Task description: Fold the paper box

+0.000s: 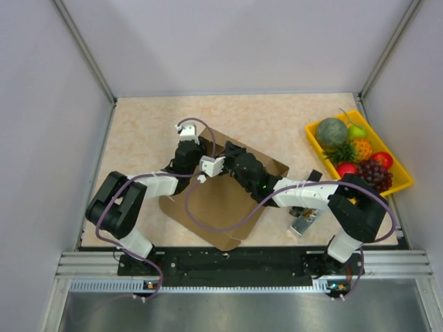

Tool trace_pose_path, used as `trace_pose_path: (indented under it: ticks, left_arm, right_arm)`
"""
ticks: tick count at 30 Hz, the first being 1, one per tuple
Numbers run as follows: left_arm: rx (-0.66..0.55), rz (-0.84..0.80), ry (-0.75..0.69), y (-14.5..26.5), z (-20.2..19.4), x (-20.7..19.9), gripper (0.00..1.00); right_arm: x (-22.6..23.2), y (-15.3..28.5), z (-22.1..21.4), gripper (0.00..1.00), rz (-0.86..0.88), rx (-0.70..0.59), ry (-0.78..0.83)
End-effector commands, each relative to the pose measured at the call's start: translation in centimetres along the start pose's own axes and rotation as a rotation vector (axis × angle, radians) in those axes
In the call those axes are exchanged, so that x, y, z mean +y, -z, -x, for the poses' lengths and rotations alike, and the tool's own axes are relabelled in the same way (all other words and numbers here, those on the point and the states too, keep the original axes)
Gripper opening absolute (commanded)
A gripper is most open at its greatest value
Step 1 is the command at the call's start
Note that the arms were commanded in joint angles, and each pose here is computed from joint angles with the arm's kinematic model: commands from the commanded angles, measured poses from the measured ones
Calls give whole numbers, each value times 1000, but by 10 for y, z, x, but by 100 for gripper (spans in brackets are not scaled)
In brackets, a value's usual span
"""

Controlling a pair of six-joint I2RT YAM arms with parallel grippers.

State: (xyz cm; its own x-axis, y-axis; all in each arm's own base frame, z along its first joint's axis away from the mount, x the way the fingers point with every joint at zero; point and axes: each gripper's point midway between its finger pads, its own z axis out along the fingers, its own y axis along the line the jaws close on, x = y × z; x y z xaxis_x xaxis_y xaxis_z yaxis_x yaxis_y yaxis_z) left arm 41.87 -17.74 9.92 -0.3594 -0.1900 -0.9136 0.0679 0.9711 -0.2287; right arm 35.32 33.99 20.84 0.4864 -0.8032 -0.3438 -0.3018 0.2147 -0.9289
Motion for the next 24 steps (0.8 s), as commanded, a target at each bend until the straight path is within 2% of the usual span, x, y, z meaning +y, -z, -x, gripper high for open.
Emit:
trace_pose_path:
  ticks: [1, 10, 19, 23, 24]
  left_arm:
    - [10, -29, 48, 2, 1, 20, 41]
    - [4, -96, 81, -9, 12, 4, 45]
    - [6, -93, 131, -26, 15, -4, 45]
    - [21, -83, 155, -31, 12, -7, 40]
    - [18, -29, 161, -33, 11, 1, 30]
  right_arm:
    - [6, 5, 34, 0, 39, -119, -49]
    - [8, 3, 34, 0, 48, -121, -50]
    - [6, 3, 35, 0, 47, -122, -52]
    - [6, 3, 36, 0, 53, -126, -55]
    - [7, 3, 36, 0, 55, -125, -54]
